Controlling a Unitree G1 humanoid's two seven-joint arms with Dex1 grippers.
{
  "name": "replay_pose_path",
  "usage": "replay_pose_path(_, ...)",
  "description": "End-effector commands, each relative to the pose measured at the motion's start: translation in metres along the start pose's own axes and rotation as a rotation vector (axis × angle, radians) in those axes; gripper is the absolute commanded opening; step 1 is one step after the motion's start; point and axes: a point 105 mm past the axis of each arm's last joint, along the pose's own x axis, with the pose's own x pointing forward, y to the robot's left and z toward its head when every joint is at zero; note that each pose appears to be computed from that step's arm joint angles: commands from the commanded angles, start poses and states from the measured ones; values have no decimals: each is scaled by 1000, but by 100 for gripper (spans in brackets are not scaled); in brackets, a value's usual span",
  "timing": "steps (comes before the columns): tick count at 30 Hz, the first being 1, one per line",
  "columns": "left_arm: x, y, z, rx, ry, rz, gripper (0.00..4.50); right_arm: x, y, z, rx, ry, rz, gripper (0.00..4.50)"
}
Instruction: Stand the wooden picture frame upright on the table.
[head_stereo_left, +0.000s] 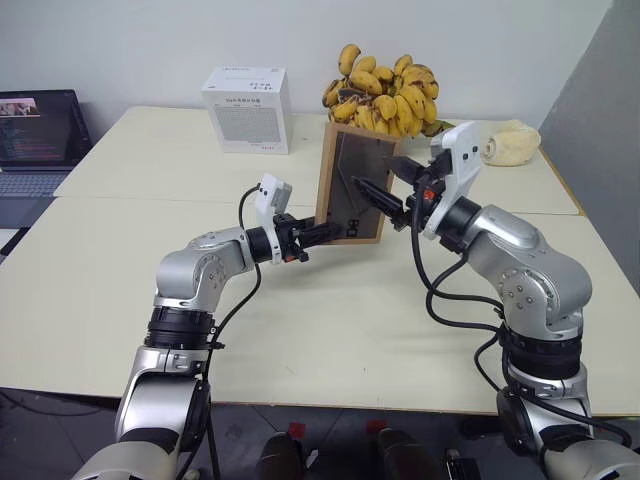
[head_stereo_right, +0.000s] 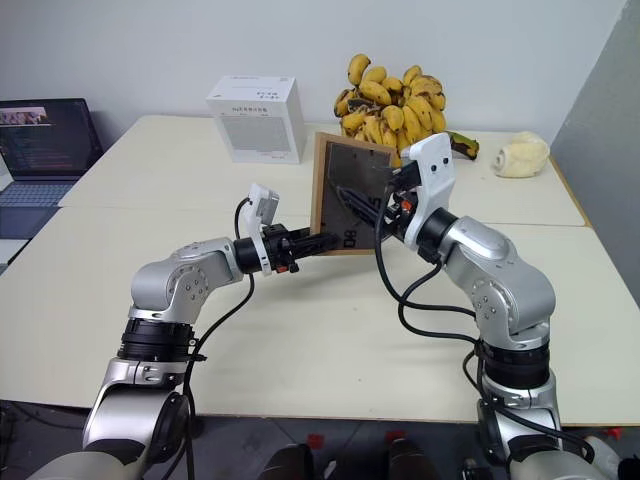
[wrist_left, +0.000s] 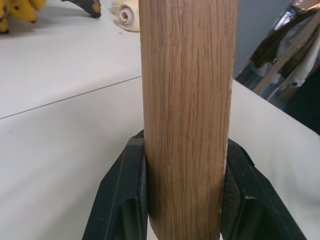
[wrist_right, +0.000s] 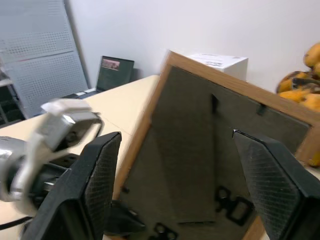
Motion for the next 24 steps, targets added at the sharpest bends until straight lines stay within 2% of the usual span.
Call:
replay_pose_path(1, -6, -22, 24, 59, -57, -90, 129, 2, 10, 9, -23, -55, 98, 374)
replay_pose_path(4, -7, -25, 24, 62, -46, -104, 129, 2, 20, 9, 24, -70, 195, 374)
replay_pose_path(9, -2, -23, 24, 61, -40, -105, 129, 2, 29, 22, 104, -126, 235, 374)
replay_pose_path(16, 9, -9, 19, 56, -17, -91, 129, -6, 31, 33, 142, -154, 211, 374)
replay_pose_path(24, 7, -1, 33, 63, -45, -76, 129, -15, 18, 24, 145, -126, 123, 374)
